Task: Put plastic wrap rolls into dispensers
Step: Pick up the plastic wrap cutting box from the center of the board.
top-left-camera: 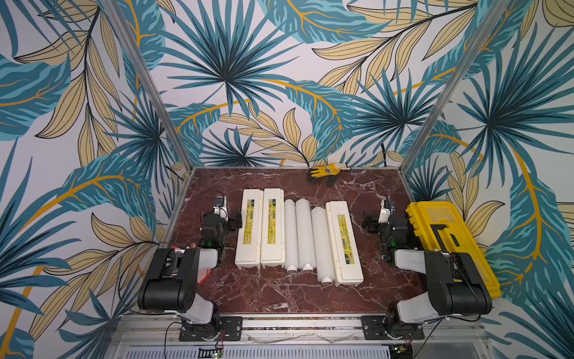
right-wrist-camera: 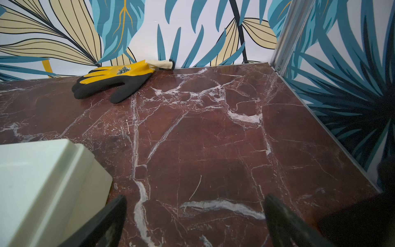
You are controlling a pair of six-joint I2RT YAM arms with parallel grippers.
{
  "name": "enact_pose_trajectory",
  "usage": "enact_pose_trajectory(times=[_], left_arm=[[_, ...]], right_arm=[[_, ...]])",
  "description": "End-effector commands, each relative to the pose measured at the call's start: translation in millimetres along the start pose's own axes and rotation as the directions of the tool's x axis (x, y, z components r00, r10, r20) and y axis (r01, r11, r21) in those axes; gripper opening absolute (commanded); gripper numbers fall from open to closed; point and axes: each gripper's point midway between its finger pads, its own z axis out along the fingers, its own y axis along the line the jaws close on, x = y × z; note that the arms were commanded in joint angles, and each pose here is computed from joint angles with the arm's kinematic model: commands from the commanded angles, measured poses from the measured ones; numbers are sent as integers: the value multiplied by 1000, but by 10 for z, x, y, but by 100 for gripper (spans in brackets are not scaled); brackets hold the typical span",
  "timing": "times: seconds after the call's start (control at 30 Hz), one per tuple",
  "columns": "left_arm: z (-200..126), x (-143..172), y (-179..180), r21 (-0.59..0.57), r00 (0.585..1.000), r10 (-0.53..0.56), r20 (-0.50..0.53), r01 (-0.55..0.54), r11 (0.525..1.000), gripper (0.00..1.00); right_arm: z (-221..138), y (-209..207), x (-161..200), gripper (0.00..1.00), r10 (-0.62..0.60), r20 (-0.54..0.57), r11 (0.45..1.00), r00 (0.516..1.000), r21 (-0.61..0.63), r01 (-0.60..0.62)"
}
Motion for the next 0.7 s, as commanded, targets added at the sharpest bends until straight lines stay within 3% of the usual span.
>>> enact_pose_trajectory(times=[0.0,0.67], left_arm=[[-54,75,29,-5,1000,2,-16,-2,1000,99],[-29,76,89,-35,1000,-13,-22,12,999,100]], right_arm=[[-34,37,21,99,8,-8,1000,1000,-13,-8],[-23,36,26,100,7,-11,1000,1000,-12,-7]])
